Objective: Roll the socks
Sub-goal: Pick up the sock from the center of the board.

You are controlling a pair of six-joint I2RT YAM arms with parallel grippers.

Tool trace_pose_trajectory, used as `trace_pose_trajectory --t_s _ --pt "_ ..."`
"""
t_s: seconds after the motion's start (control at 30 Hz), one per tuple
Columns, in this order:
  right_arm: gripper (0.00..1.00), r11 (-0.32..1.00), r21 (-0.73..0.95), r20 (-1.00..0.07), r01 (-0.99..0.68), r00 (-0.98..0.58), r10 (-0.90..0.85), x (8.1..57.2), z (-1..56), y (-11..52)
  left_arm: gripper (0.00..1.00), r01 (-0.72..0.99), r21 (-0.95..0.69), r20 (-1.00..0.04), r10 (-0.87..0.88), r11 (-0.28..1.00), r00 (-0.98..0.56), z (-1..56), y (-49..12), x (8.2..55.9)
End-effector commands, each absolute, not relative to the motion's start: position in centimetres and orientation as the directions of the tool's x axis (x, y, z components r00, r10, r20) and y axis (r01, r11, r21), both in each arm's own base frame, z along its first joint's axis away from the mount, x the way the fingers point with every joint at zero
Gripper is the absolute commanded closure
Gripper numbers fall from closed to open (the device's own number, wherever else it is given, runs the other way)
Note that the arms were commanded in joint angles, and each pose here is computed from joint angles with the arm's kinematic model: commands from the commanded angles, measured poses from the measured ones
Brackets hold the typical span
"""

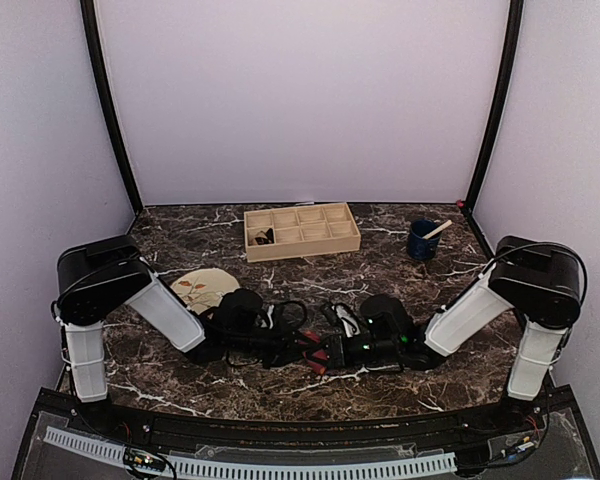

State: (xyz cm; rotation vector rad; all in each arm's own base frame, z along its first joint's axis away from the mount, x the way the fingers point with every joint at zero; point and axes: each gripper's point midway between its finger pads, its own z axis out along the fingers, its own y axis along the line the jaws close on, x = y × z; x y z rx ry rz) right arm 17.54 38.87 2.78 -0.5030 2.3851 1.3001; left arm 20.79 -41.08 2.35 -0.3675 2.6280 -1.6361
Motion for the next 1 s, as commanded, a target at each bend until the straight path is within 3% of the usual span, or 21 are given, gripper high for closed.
trace_pose_trajectory --t_s 0.0,0.23,0.77,0.97 --pt "0.69 0.485 0.711 -0.460 -0.509 -0.858 -0.227 15.3 1.9 39.3 1.00 -0.079 -0.854 0.021 -0.117 0.514 -0.993 1.4 -42.2 19.8" --pt "0.62 0.558 0.639 -0.501 -0.529 -0.837 -0.220 15.7 1.9 37.9 1.00 -0.005 -0.843 -0.056 -0.098 0.537 -0.994 2.5 -42.2 20.6" --pt "0.59 0.576 0.571 -0.626 -0.584 -0.764 -0.154 15.8 5.9 35.1 1.00 0.115 -0.798 -0.199 -0.080 0.592 -0.977 4.4 -41.7 22.3" --pt "0.59 0.637 0.529 -0.659 -0.561 -0.745 -0.109 16.8 6.7 33.2 1.00 0.165 -0.764 -0.255 -0.057 0.623 -0.965 5.0 -41.5 22.8"
